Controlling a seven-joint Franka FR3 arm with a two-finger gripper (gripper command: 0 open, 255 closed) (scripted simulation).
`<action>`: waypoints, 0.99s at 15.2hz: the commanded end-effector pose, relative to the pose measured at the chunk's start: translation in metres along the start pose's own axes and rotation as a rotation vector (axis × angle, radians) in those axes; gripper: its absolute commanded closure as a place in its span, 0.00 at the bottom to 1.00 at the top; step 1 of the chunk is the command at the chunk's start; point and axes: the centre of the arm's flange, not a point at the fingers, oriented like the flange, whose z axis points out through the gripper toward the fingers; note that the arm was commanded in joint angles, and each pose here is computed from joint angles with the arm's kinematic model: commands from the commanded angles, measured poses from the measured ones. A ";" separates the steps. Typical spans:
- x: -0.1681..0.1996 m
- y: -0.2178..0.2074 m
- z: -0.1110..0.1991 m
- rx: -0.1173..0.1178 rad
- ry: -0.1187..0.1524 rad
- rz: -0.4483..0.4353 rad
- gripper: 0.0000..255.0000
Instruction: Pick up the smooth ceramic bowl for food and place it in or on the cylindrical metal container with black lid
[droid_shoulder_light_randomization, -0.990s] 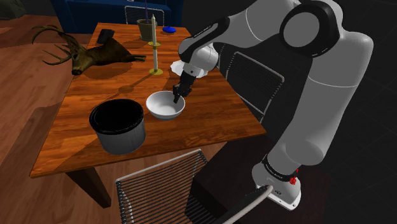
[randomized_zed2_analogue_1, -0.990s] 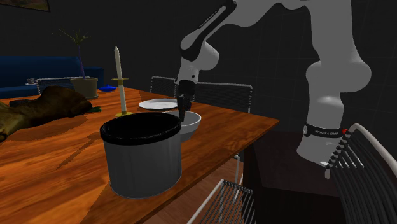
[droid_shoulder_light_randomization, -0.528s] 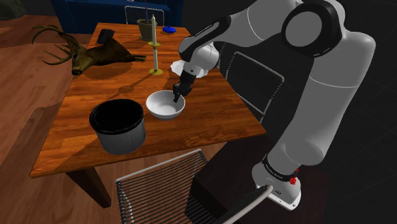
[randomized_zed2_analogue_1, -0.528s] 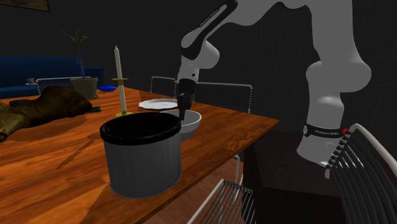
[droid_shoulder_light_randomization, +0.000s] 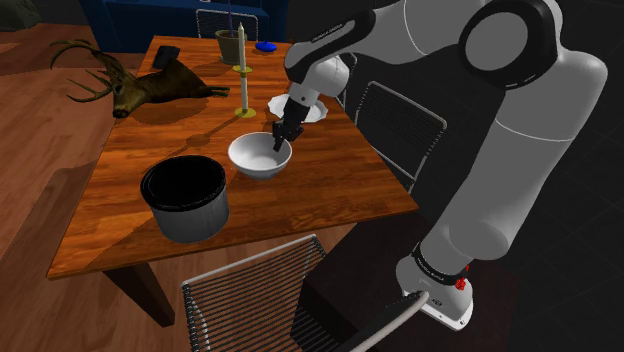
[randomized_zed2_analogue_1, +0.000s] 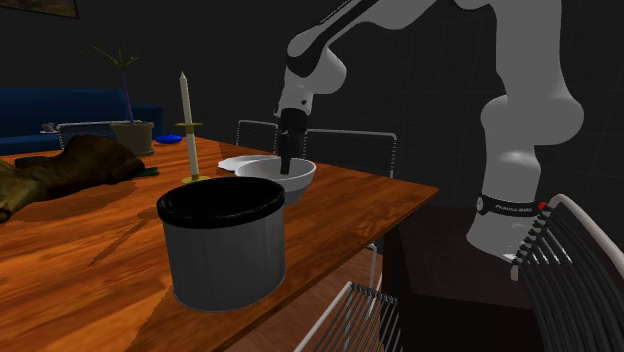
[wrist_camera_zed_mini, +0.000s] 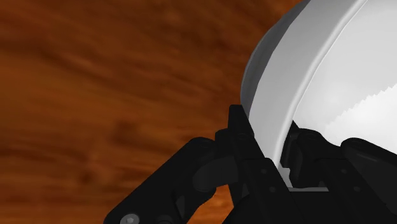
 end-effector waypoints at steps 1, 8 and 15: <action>0.000 -0.005 -0.010 0.000 0.000 0.000 1.00; 0.001 -0.021 -0.043 0.000 0.000 0.000 1.00; 0.002 -0.038 -0.076 0.000 0.000 0.000 1.00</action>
